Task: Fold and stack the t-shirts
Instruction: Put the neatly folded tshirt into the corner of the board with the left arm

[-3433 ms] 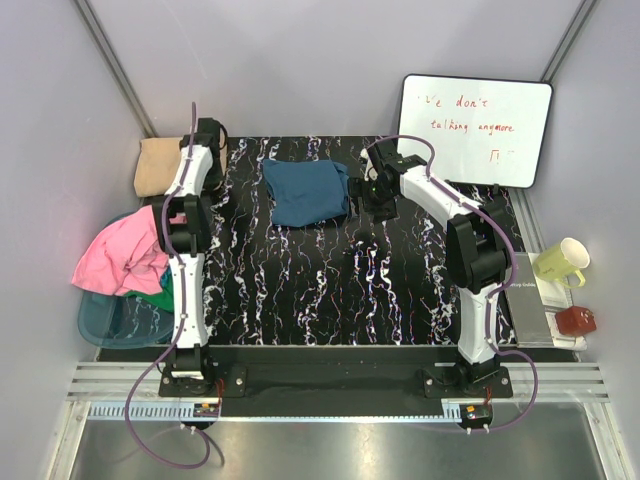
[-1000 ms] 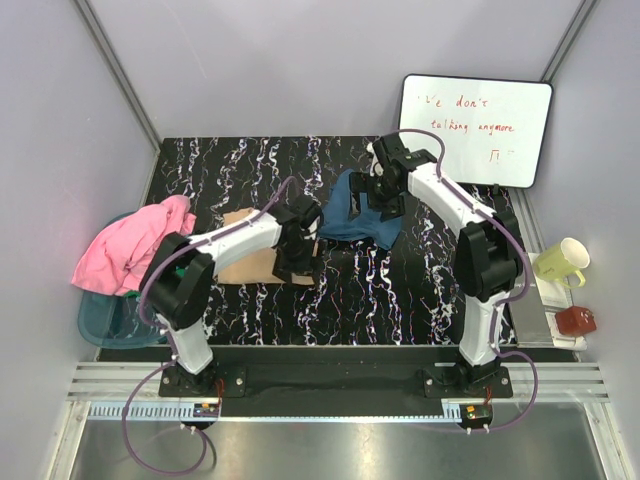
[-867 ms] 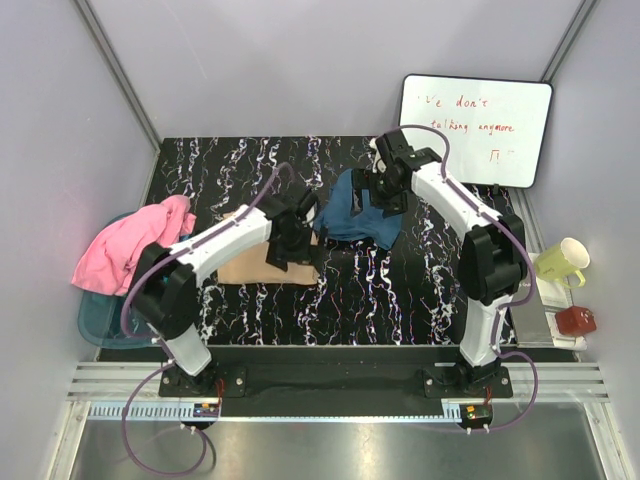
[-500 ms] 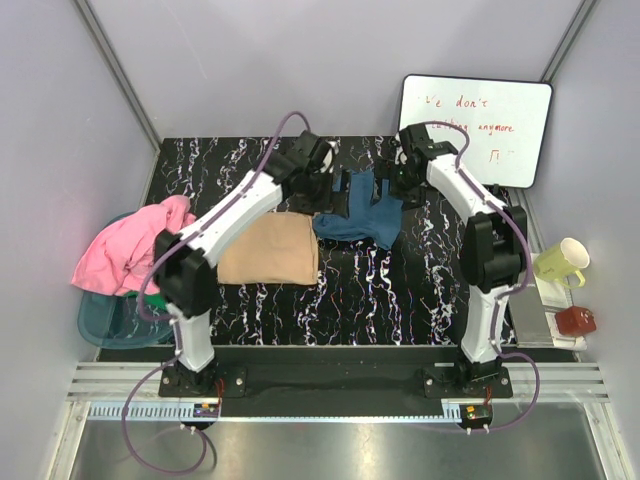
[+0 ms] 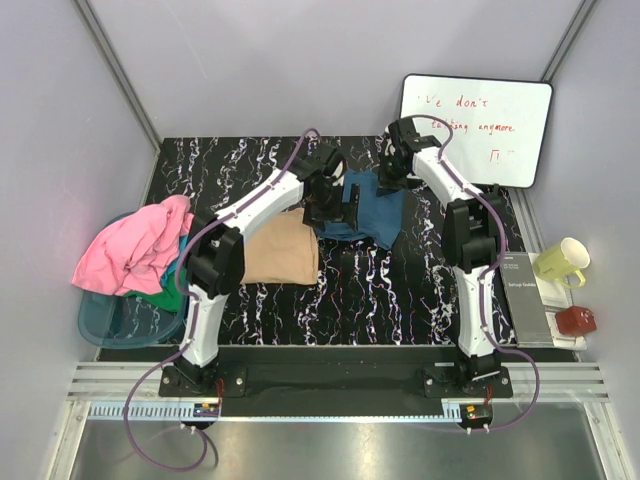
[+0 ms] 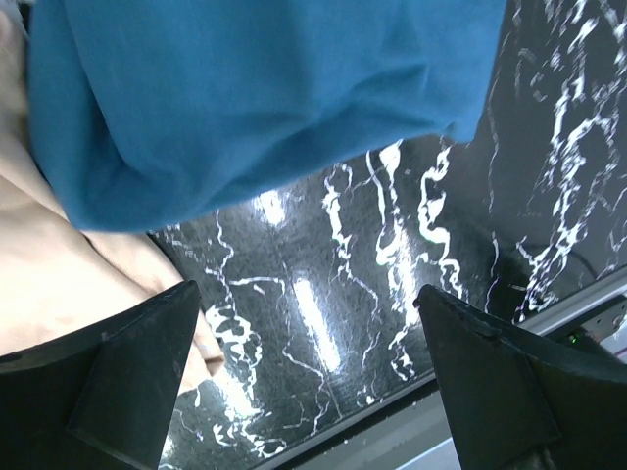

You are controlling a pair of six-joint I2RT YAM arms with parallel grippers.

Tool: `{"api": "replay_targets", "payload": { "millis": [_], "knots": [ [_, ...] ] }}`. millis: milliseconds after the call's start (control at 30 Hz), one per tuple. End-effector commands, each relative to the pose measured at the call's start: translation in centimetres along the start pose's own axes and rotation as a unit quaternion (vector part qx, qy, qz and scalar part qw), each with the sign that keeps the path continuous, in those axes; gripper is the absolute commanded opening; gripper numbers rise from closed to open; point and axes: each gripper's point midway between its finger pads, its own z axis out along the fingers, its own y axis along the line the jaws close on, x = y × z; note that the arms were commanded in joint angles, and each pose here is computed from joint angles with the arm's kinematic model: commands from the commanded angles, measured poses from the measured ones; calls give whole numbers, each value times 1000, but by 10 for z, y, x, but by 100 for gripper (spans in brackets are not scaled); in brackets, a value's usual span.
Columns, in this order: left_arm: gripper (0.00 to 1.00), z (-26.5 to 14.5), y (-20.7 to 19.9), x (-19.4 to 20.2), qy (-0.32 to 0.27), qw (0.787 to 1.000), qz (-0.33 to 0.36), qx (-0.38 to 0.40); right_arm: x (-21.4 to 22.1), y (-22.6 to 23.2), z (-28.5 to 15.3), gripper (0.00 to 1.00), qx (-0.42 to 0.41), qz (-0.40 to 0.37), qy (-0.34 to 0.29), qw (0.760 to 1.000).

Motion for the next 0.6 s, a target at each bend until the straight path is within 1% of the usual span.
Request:
{"api": "replay_targets", "payload": {
  "millis": [0, 167, 300, 467, 567],
  "knots": [
    [99, -21, -10, 6, -5, 1000, 4, 28, -17, -9, 6, 0, 36, -20, -30, 999],
    [99, -30, -18, 11, -1, 999, 11, 50, 13, -31, 18, 0, 78, -12, 7, 997],
    [99, -38, -23, 18, 4, 997, 21, 69, 51, -45, 26, 0, 94, -7, 56, 994],
    [99, -36, -20, 33, 24, 997, 19, 76, 87, -37, 17, 0, 85, -3, 99, 991],
    [99, -31, -16, 43, 35, 996, 14, 80, 106, -21, -1, 0, 71, -7, 119, 990]
  ]
}}
